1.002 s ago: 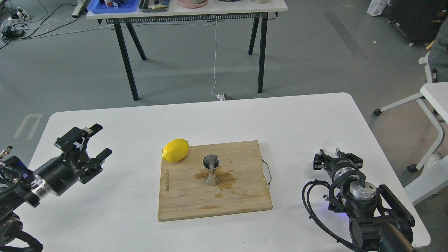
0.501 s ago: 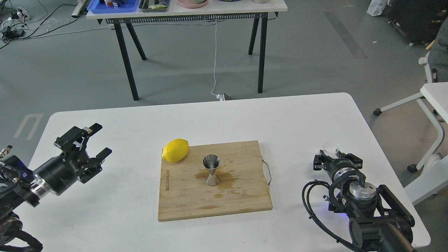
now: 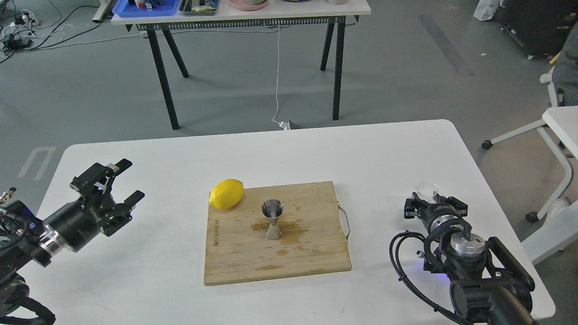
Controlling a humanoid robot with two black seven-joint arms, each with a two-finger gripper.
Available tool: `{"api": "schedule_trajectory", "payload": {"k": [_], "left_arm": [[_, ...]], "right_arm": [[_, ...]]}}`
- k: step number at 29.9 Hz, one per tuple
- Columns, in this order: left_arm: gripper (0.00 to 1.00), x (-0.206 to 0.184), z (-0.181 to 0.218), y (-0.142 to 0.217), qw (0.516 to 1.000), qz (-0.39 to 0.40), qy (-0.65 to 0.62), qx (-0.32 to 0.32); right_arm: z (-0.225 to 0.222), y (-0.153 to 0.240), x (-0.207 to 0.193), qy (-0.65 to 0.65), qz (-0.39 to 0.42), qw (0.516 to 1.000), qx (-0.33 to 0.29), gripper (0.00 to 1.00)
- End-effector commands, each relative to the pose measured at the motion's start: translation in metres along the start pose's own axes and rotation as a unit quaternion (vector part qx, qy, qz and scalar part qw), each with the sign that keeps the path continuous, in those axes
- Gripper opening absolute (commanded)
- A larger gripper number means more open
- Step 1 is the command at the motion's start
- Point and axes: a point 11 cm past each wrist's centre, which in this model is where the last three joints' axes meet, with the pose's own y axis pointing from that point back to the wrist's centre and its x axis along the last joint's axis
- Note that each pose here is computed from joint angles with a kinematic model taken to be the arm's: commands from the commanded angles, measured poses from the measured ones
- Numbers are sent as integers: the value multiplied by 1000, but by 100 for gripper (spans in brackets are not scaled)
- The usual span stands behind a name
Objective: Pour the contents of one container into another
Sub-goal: 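Lower the glass cup onto the table and open the right gripper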
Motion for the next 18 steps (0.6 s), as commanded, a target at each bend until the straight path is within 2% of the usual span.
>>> {"api": "schedule_trajectory", "payload": {"k": [1,18], "left_arm": [[99,0,0,0,1000,0,0,0],[99,0,-1,0,1000,0,1,1]], "right_arm": [[0,0,0,0,0,1000,0,97],[0,0,0,0,-1,1000,0,97]]}}
